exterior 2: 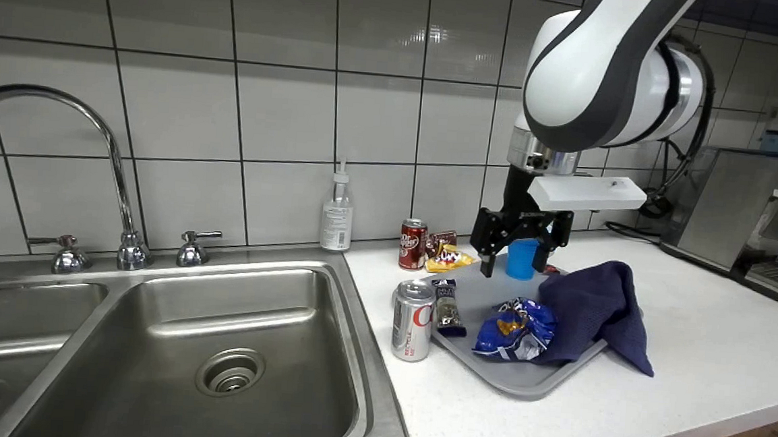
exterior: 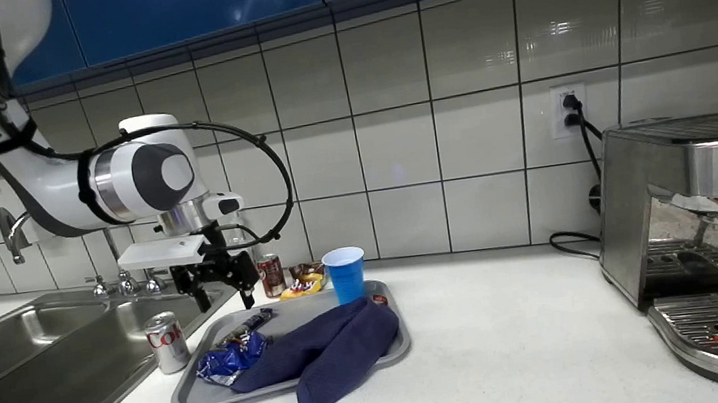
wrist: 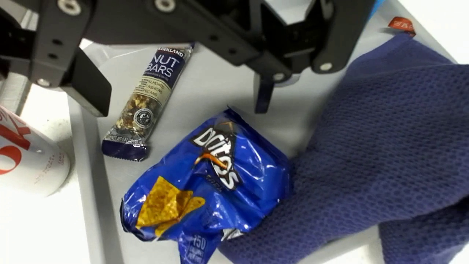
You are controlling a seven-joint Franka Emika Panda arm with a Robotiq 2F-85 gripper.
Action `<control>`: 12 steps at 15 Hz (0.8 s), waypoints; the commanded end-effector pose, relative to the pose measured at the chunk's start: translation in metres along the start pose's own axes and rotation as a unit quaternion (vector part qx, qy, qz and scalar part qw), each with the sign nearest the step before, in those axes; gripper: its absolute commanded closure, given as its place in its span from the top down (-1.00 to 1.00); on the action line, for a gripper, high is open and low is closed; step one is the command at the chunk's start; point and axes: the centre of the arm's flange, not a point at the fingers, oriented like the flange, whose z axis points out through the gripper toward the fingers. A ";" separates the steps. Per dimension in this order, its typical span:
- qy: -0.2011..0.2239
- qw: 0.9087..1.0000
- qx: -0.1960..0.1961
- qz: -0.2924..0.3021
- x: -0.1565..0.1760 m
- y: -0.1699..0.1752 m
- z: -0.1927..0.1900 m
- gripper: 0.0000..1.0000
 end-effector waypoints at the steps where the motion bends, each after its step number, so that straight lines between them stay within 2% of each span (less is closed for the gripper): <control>1: 0.011 1.000 -0.005 -0.009 -0.032 0.015 -0.028 1.00; 12: 0.016 1.000 -0.002 -0.009 -0.091 0.040 -0.060 1.00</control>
